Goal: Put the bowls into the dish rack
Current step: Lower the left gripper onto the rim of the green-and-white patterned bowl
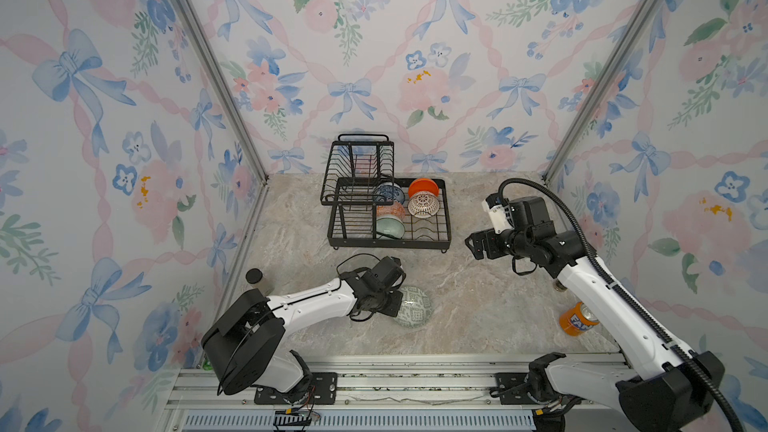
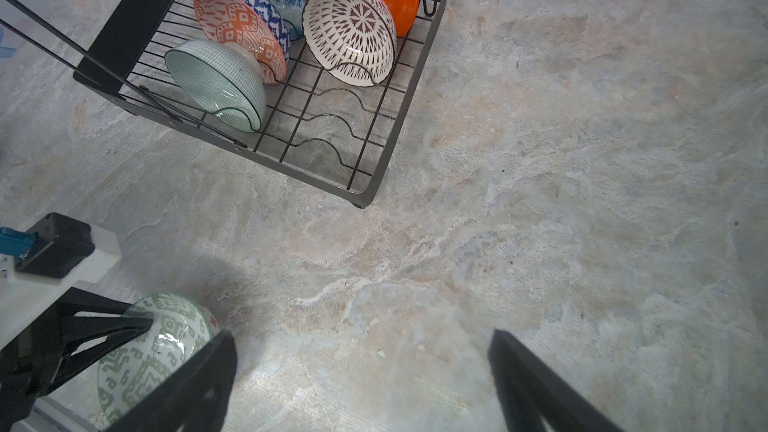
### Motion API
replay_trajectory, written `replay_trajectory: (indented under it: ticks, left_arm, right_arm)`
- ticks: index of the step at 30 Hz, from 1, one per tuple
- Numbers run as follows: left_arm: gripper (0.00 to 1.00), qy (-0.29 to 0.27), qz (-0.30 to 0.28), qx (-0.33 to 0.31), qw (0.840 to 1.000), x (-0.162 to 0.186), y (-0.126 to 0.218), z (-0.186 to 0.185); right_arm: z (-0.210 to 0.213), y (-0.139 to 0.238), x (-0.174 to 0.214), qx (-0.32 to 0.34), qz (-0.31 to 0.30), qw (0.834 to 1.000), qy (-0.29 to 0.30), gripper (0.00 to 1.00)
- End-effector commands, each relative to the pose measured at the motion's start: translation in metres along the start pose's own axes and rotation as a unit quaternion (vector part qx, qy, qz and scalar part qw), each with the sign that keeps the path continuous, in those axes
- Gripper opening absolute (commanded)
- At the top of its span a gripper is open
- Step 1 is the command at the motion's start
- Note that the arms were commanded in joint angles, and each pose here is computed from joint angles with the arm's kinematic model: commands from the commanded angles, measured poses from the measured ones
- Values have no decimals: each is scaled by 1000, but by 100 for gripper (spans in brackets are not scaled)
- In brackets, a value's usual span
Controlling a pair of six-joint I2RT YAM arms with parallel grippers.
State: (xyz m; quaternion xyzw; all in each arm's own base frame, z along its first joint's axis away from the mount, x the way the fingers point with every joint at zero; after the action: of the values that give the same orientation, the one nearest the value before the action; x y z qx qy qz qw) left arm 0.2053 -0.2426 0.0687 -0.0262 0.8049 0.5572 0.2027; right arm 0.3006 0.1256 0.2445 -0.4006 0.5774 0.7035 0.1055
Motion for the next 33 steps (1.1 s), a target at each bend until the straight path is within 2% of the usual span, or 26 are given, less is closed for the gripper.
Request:
replay_trajectory:
  ticks: [1, 11, 19, 33]
  left_arm:
    - [12, 1, 15, -1, 1000, 9, -7, 2]
    - [0, 1, 15, -1, 1000, 9, -8, 2]
    - [0, -3, -15, 4, 1000, -1, 6, -1]
    - [0, -25, -112, 18, 993, -51, 63, -23]
  right_arm:
    - [0, 2, 3, -2, -2, 1000, 5, 97]
    - [1, 3, 3, -2, -2, 1000, 7, 97]
    - [3, 4, 2, -6, -3, 1000, 9, 97]
    - [9, 9, -5, -23, -15, 1000, 9, 97]
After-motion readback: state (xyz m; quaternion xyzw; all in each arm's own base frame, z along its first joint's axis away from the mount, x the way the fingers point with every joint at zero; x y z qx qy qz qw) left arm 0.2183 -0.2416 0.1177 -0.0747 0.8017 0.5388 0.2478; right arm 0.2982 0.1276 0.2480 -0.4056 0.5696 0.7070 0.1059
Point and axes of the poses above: each gripper's point midway between its finger pads, its own y axis back along the fingers, its own z axis along the line the jaws close on, x = y × z, the point moved 2 cm from there along y, back along the fingers, and after that the axes turned 7 degrees about y, right-handed, at the moved point
